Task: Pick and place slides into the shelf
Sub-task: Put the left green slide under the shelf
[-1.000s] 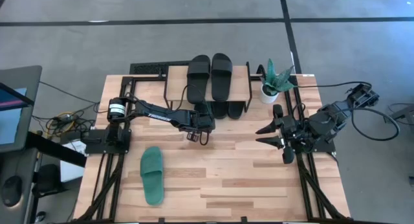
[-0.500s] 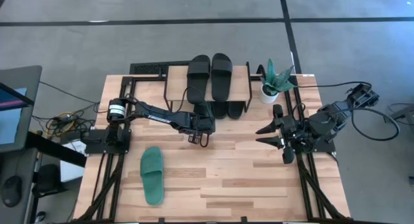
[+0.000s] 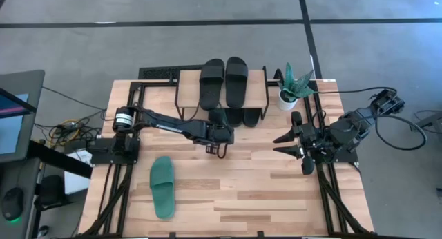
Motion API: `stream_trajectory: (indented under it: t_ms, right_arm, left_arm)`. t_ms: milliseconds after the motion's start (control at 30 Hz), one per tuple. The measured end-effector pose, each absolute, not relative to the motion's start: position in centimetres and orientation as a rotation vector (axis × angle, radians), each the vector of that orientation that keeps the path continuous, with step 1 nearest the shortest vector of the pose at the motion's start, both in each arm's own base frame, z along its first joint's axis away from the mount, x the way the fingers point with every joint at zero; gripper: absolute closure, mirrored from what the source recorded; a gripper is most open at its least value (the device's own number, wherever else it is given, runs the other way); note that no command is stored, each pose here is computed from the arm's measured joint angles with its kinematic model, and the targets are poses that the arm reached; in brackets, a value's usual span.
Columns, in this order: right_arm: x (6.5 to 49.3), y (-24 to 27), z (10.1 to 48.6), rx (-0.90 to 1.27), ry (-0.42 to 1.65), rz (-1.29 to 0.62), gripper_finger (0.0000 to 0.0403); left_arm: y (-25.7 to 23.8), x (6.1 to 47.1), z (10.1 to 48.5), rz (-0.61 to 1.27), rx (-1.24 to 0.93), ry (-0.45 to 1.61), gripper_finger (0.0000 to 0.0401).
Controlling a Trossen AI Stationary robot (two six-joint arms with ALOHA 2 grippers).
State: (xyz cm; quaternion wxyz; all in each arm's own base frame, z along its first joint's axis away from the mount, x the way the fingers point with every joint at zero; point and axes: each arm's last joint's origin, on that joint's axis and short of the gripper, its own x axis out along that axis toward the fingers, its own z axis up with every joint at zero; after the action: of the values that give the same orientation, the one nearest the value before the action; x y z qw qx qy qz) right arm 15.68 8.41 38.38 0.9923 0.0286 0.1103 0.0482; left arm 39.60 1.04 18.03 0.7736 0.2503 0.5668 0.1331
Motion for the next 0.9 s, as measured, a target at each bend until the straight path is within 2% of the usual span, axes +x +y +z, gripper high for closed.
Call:
stream_trajectory:
  t_ms: [233,433,700,900]
  right_arm:
    - [15.7,8.4,38.4,0.058,0.222,0.099,0.0305]
    - [15.6,8.5,38.3,0.051,0.232,0.108,0.0305]
    - [15.4,8.7,38.0,0.032,0.263,0.116,0.0305]
    - [15.4,8.7,37.6,0.024,0.278,0.114,0.0305]
  left_arm:
    - [0.3,40.1,22.2,0.320,0.408,1.254,0.0227]
    - [-2.1,38.7,25.3,0.335,0.215,1.380,0.0227]
    - [-7.7,35.5,27.0,0.402,0.137,1.548,0.0227]
    - [-13.1,33.4,27.2,0.463,0.100,1.521,0.0227]
